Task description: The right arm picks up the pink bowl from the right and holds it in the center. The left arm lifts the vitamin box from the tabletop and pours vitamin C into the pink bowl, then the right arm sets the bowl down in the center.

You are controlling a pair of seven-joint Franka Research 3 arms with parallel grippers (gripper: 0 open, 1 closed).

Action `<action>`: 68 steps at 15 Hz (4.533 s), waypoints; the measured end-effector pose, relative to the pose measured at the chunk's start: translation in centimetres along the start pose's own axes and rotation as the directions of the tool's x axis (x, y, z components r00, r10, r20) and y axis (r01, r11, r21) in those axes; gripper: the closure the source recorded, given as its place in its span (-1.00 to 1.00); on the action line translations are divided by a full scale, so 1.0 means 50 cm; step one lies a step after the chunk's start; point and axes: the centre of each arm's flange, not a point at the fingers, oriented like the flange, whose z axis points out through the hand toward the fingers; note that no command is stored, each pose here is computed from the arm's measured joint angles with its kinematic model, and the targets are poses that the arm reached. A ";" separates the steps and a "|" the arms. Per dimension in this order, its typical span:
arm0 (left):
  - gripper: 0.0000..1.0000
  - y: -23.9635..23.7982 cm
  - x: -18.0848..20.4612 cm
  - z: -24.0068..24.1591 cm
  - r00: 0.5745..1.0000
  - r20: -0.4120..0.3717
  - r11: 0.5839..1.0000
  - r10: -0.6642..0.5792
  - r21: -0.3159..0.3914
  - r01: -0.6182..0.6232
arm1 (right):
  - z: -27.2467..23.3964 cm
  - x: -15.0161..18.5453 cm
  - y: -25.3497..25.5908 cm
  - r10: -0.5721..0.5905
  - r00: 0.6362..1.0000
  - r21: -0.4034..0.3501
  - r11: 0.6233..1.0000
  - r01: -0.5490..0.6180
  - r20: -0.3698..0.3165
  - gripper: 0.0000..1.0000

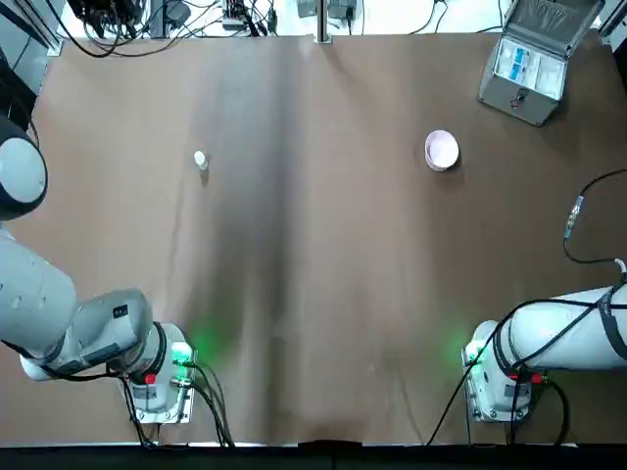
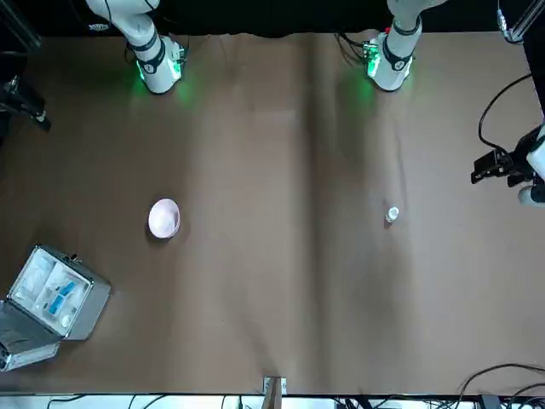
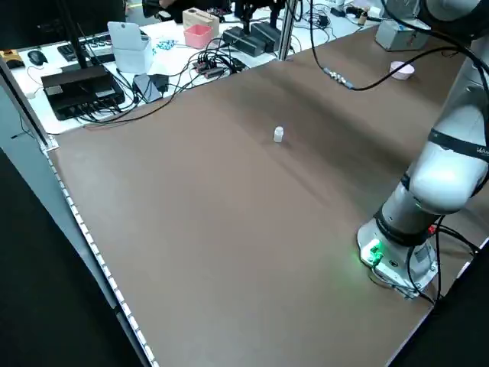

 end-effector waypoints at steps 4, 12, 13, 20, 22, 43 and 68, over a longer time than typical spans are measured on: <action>-1.00 -0.153 0.011 0.065 0.998 -0.016 0.976 0.055 -0.212 -0.057 | 0.000 0.000 0.000 0.000 1.000 0.000 1.000 0.000 0.000 -0.97; -1.00 -0.323 0.046 0.255 0.951 -0.185 0.827 0.246 -0.471 -0.306 | 0.000 0.001 0.000 0.000 1.000 0.000 1.000 0.000 -0.004 -0.97; -1.00 -0.354 0.044 0.293 0.938 -0.224 0.793 0.263 -0.503 -0.343 | 0.000 0.001 0.000 0.000 1.000 0.000 1.000 0.000 -0.004 -0.97; -1.00 -0.487 0.026 0.533 0.708 -0.600 0.521 0.372 -0.496 -0.694 | 0.075 0.035 -0.017 -0.012 0.998 0.019 1.000 0.011 0.063 -0.97; -1.00 -0.494 0.025 0.597 0.571 -0.717 0.425 0.399 -0.407 -0.808 | 0.133 0.072 -0.055 -0.041 0.996 0.042 0.998 0.037 0.085 -0.97; -1.00 -0.233 0.012 0.958 -0.048 -0.979 -0.138 0.197 0.020 -0.990 | 0.780 0.195 -0.041 0.028 0.937 0.054 0.997 -0.050 0.348 -0.97; -0.35 -0.148 0.009 1.034 -0.139 -0.972 -0.236 0.189 0.092 -0.967 | 0.976 0.085 -0.037 0.131 0.908 0.092 0.979 -0.182 0.397 0.35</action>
